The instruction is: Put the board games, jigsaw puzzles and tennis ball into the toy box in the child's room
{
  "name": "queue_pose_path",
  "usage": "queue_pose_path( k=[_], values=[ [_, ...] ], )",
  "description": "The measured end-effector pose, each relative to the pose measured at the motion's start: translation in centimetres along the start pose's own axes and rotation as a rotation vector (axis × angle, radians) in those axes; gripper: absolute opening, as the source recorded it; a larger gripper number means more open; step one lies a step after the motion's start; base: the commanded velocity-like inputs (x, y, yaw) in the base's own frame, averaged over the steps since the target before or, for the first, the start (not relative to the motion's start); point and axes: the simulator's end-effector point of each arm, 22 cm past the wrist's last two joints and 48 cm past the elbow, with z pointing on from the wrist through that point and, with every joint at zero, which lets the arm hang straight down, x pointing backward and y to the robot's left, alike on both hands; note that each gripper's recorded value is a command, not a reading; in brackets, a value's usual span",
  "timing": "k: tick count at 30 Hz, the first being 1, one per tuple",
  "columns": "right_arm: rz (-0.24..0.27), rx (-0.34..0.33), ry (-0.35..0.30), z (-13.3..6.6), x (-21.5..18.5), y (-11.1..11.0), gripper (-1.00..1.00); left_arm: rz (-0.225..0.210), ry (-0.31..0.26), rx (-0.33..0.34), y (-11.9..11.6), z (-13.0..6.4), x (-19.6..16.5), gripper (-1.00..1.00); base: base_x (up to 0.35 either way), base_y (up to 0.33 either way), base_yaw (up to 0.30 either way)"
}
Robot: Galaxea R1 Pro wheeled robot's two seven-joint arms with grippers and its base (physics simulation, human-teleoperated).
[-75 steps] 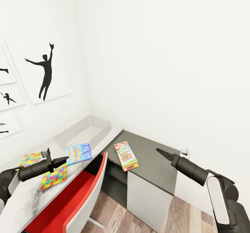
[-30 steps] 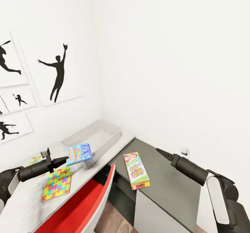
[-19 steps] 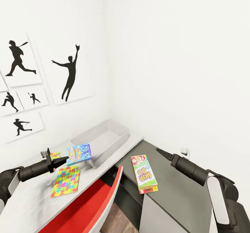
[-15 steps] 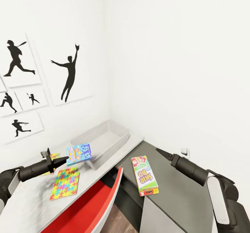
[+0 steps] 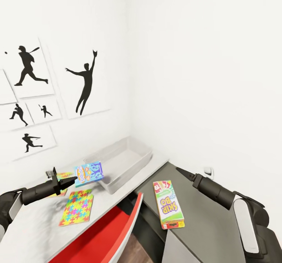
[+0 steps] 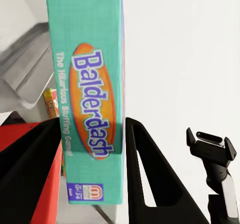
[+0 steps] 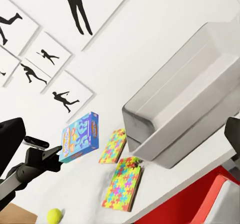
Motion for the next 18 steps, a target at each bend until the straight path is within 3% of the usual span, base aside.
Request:
queue_pose_path(
  k=[13,18],
  values=[
    [0.0,0.001,0.0,0.01,-0.01,-0.04,1.0,0.001,0.001,-0.001,0.03,0.02,0.02,-1.0,0.089,-0.045,0.278],
    [0.0,0.001,0.0,-0.02,-0.01,-0.01,1.0,0.0,0.001,0.0,-0.01,0.05,0.03,-1.0,0.171,-0.004,0.072]
  ],
)
